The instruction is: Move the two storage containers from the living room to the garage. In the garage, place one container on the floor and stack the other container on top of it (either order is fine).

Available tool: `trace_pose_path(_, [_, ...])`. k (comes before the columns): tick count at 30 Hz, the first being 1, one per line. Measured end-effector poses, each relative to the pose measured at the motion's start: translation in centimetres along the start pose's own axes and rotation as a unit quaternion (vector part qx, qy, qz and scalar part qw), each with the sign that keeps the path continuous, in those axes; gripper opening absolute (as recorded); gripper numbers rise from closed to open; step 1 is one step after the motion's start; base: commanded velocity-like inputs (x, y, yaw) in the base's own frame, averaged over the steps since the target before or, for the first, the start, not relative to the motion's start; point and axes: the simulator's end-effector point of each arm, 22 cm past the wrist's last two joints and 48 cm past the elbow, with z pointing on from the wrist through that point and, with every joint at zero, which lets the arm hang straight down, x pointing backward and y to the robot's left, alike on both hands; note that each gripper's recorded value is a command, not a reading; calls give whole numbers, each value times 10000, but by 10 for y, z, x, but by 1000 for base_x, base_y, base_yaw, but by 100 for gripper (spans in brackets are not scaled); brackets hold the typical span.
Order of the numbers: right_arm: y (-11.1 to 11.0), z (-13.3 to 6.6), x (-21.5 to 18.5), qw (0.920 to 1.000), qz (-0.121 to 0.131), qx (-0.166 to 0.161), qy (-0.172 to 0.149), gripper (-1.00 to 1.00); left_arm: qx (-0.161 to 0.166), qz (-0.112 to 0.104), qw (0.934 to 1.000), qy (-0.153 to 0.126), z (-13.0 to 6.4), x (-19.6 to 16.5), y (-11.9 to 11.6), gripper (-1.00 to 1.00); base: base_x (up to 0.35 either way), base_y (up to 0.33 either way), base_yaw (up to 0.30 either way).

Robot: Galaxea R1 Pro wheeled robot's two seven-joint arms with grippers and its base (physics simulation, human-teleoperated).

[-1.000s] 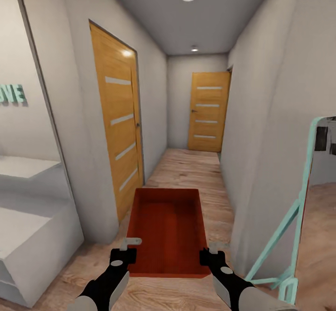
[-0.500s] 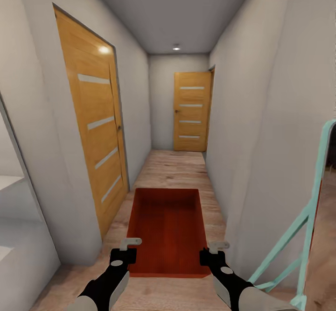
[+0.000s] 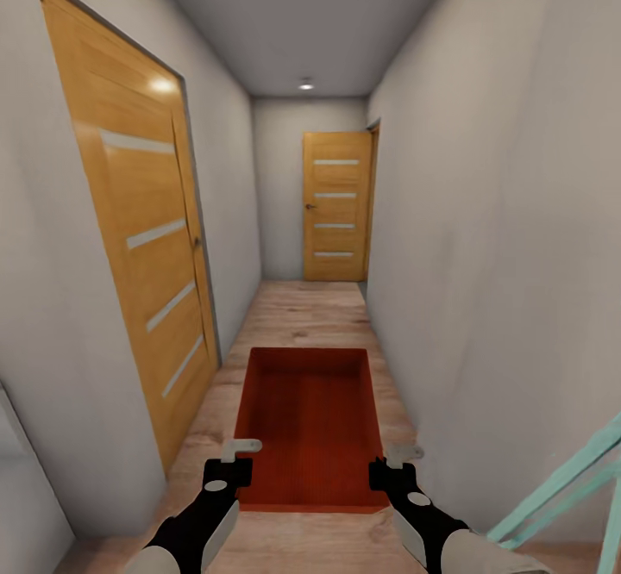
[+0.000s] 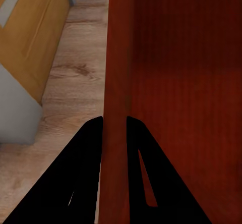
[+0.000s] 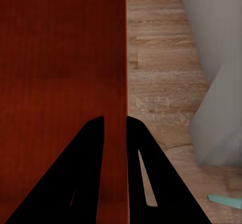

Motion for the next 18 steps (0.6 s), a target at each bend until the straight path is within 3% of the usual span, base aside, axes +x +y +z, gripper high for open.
trace_pose_path(18, [0,0,0,10000,-1,0,2,-100,1,0,10000,3,0,0,0,-100,322,140,0])
